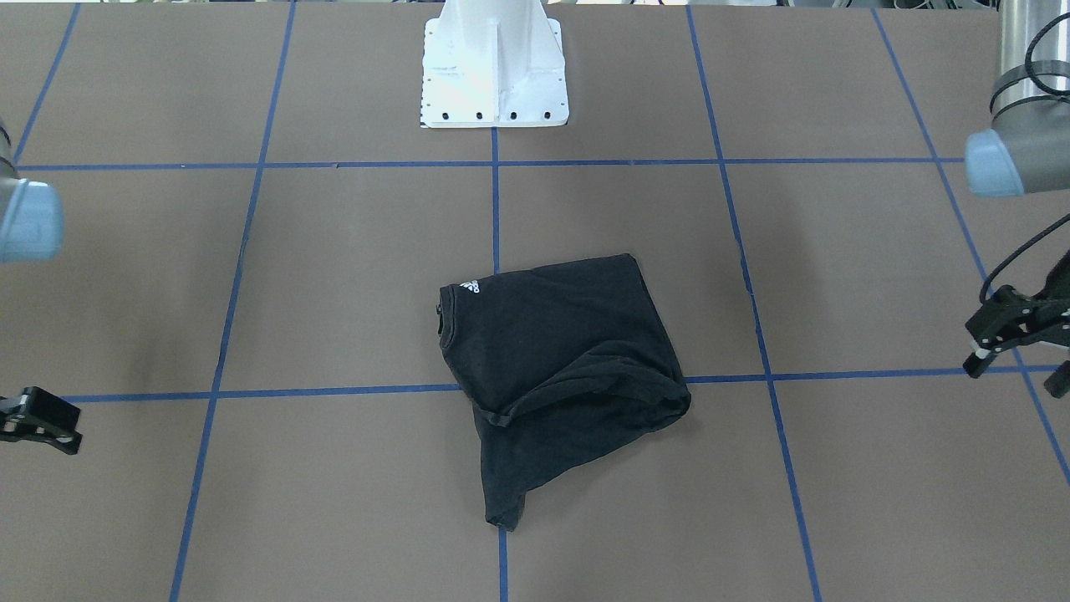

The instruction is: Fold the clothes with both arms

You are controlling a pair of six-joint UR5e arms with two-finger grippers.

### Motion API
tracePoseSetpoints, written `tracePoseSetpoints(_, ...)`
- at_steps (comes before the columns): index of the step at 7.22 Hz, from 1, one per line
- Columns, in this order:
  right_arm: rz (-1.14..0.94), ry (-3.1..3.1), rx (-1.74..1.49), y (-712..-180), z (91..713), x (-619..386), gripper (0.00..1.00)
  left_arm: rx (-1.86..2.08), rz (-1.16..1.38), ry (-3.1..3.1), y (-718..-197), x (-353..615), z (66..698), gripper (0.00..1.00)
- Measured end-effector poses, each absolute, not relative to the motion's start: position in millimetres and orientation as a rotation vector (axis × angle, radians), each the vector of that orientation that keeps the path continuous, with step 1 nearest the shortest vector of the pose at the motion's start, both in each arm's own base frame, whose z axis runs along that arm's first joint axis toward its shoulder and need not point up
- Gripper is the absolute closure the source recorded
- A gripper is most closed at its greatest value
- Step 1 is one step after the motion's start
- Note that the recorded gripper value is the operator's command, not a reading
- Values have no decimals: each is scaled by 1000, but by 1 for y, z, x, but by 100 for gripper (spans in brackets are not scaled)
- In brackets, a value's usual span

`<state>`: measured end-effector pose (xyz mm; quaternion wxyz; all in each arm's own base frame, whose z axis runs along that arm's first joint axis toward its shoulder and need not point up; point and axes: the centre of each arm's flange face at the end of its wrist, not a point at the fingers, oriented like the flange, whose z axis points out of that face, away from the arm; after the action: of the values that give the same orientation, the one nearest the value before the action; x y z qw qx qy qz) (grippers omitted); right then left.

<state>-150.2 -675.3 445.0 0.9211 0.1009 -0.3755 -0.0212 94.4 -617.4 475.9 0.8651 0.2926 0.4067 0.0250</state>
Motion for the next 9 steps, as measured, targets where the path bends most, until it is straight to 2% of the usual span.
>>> tracePoseSetpoints(2, -50, -753, 213, -635, 504, -93, 0, 652, 71, 789, -604, 58, 507, 0)
tracePoseSetpoints(5, 19, -738, 142, -595, 560, -42, 0, 558, 48, 745, -579, 37, 555, 0)
tracePoseSetpoints(7, 52, -748, 109, -571, 580, -21, 0, 484, 178, 648, -565, 11, 578, 0)
tracePoseSetpoints(9, 104, -789, 47, -547, 599, 0, 0, 350, 317, 580, -548, -13, 570, 0)
